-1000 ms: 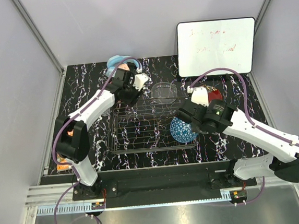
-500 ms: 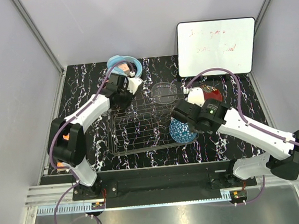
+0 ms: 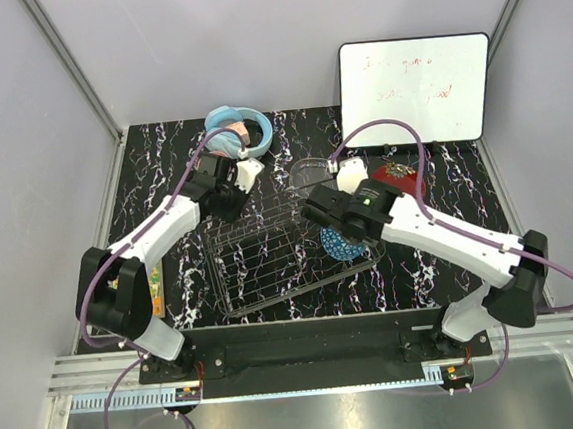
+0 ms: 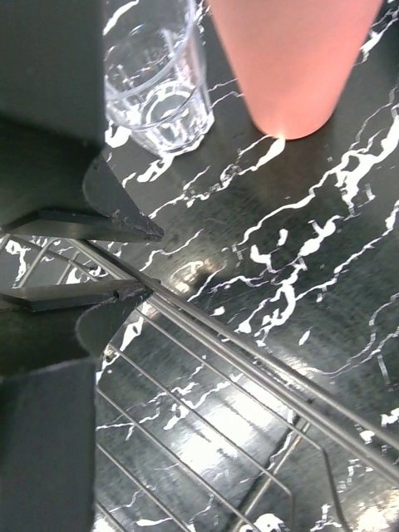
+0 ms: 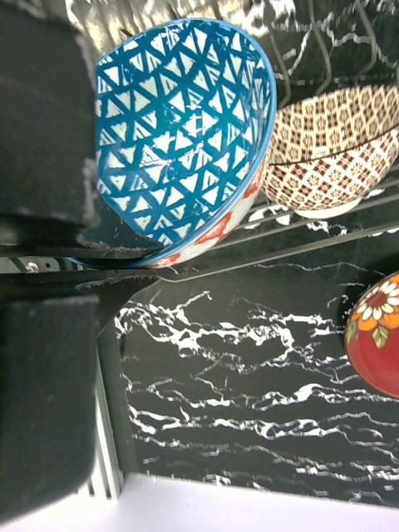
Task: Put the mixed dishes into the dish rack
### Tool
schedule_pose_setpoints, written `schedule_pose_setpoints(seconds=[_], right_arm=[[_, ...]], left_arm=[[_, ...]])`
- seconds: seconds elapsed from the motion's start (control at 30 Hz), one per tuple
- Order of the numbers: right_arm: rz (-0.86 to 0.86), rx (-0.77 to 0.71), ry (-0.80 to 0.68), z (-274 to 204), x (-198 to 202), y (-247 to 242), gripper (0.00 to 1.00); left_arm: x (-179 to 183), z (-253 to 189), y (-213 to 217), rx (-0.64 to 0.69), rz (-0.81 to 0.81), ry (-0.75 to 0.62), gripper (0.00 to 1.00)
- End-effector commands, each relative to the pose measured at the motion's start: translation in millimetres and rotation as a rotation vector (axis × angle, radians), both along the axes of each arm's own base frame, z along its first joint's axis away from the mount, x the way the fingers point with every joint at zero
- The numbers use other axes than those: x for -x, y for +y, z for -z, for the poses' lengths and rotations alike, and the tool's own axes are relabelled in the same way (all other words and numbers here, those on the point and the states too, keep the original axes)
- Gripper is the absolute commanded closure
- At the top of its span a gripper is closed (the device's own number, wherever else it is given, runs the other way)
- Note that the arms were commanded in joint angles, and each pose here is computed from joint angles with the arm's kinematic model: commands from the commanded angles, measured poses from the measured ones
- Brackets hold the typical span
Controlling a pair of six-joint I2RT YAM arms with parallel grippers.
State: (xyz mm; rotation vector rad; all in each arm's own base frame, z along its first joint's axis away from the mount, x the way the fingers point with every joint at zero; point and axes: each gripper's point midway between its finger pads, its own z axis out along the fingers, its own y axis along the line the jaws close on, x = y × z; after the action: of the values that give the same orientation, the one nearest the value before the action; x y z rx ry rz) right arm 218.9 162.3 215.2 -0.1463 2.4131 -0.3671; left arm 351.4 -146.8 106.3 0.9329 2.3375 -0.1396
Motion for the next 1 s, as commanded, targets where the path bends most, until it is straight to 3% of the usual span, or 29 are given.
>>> schedule_pose_setpoints(seconds=[0.0,0.43,0.7,0.97], right_arm=[[0.017,0.259,0.06,-13.5,12.6,-48.1,1.0],[0.036,0.291,0.082,-7.2,4.4,-47.0,1.0],[0.003,0.501,-0.026,-27.3,-38.3,-43.6,1.0],[0.018,0.625,-0.128,-45.0,-58.7,-49.8,1.0]], left_arm=[[7.5,-12.3,11.0,0.014,-0.059,-0.024,0.88],[0.1,-9.0,54.8,0.013,-0.139,-0.025,0.88],[9.7,-13.5,46.6,0.054,-0.106,-0.011,0.56],[13.6,-13.1,42.8,0.059,-0.094,-0.004,0.51]])
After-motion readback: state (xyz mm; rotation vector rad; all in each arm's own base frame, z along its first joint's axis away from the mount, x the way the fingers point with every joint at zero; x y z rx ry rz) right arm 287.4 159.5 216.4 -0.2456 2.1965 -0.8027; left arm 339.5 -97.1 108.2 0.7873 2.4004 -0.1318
